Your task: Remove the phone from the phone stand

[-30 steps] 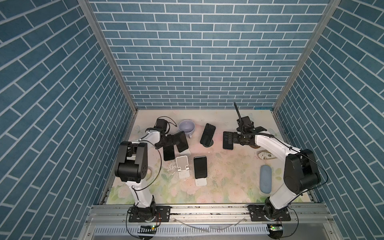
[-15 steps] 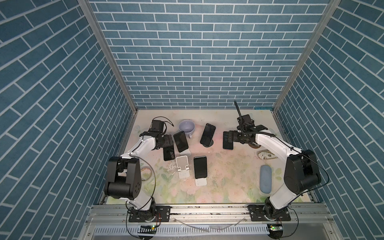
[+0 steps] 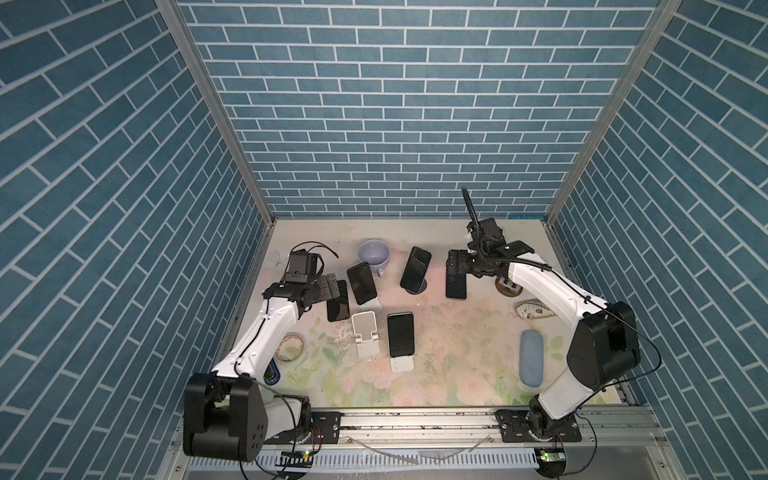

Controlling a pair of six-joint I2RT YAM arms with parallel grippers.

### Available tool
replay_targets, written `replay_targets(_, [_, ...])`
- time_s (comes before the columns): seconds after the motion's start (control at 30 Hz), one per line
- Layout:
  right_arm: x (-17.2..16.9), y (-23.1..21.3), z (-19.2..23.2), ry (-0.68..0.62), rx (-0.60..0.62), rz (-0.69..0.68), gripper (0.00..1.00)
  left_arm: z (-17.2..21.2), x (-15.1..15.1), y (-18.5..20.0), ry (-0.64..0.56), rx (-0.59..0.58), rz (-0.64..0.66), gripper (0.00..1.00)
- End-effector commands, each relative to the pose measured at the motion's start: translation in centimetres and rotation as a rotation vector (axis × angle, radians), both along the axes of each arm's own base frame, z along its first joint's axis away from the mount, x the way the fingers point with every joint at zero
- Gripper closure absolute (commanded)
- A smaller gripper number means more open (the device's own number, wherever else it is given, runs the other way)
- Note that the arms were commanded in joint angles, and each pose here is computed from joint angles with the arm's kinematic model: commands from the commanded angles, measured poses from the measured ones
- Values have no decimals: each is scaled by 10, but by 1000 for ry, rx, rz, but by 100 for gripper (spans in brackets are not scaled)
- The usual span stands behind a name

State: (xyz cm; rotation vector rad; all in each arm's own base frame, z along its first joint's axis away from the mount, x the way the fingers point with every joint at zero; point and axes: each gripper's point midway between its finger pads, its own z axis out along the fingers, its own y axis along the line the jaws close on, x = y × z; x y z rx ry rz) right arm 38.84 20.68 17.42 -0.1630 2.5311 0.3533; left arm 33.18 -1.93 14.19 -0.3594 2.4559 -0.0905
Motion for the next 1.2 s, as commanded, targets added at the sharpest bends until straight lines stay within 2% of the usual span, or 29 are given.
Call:
replay_targets(0.0, [-5, 14, 33, -52, 23, 54, 4, 3, -6, 0, -24, -23, 10, 0])
replay_targets(0.27, [-15, 38, 54, -93, 22, 121, 4, 10, -25, -13, -67, -110, -31, 0])
replay_targets(0.5, [-16, 45, 51, -93, 14, 132, 4, 38, -48, -25, -155, -209, -32, 0])
replay_targets(0.77, [-16, 48, 45, -86, 1, 132, 4, 53, -79, -25, -114, -145, -25, 0])
replay_targets(1.17, [-20, 37, 34, -73, -55, 113, 4, 56, -82, -85, -101, 8, -114, 0])
